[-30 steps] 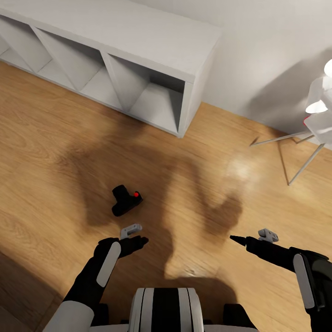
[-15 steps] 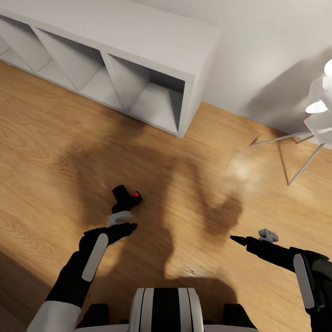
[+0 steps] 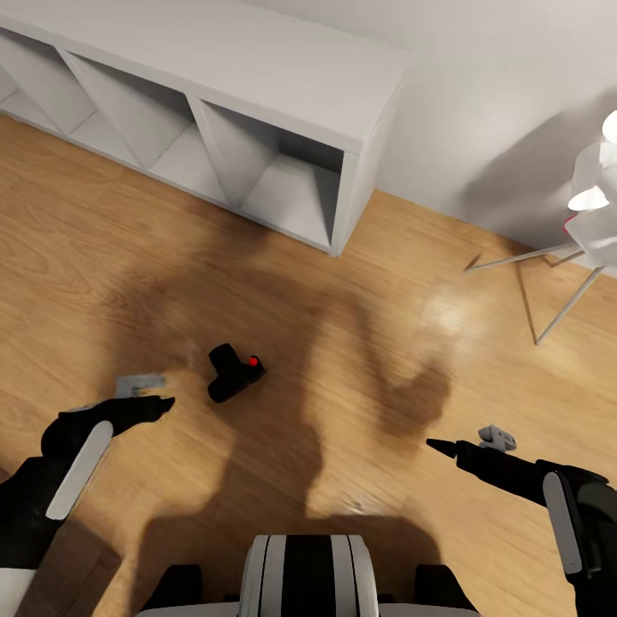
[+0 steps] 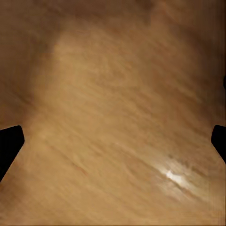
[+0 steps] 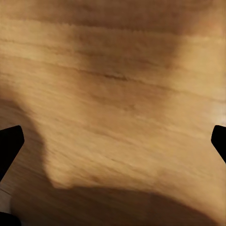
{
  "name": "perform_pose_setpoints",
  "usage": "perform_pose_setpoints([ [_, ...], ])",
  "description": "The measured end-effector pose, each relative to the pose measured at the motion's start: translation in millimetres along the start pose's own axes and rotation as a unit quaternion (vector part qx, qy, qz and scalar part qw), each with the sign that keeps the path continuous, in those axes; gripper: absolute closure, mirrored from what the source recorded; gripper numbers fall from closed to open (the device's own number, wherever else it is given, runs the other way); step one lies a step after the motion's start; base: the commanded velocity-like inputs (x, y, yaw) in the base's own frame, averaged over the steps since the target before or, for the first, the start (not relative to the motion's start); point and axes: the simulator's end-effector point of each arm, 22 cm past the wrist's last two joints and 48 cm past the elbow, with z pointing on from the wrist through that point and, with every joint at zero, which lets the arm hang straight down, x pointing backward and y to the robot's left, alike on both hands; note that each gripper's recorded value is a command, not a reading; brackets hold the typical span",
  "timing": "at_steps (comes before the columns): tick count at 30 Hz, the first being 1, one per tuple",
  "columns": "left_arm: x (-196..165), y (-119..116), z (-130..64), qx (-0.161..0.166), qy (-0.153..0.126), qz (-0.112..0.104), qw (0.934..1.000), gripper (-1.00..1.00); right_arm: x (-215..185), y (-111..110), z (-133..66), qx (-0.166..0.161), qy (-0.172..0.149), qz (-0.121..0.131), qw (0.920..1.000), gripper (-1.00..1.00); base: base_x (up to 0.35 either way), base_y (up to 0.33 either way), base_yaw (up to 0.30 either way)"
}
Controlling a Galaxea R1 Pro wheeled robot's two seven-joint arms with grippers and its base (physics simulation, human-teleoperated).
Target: Attach the digital camera to the camera tripod in the bedroom.
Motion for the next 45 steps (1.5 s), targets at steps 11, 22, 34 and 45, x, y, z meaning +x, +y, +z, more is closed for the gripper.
perform_pose_setpoints([
  [11,-16.9,55.7,-9.7,-0.050,-0.013,0.035,0.9981,-1.00,3.5,1.1,2.8,-0.001,0.003,0.001,1.0000,-1.00,0.000,0.000,0.000],
  [22,-17.2,63.3,-9.9,-0.078,-0.014,0.062,0.9949,-1.00,3.5,1.1,2.8,-0.001,0.003,0.001,1.0000,-1.00,0.000,0.000,0.000],
  [34,6.7,8.8,0.5,-0.022,-0.006,0.160,0.9869,-1.00,3.4,1.2,2.7,-0.001,0.003,0.001,1.0000,-1.00,0.000,0.000,0.000],
  [45,5.8,-56.9,-9.2,0.141,-0.044,0.186,0.9713,-1.00,3.5,0.8,2.7,0.000,0.003,0.001,1.0000,-1.00,0.000,0.000,0.000],
])
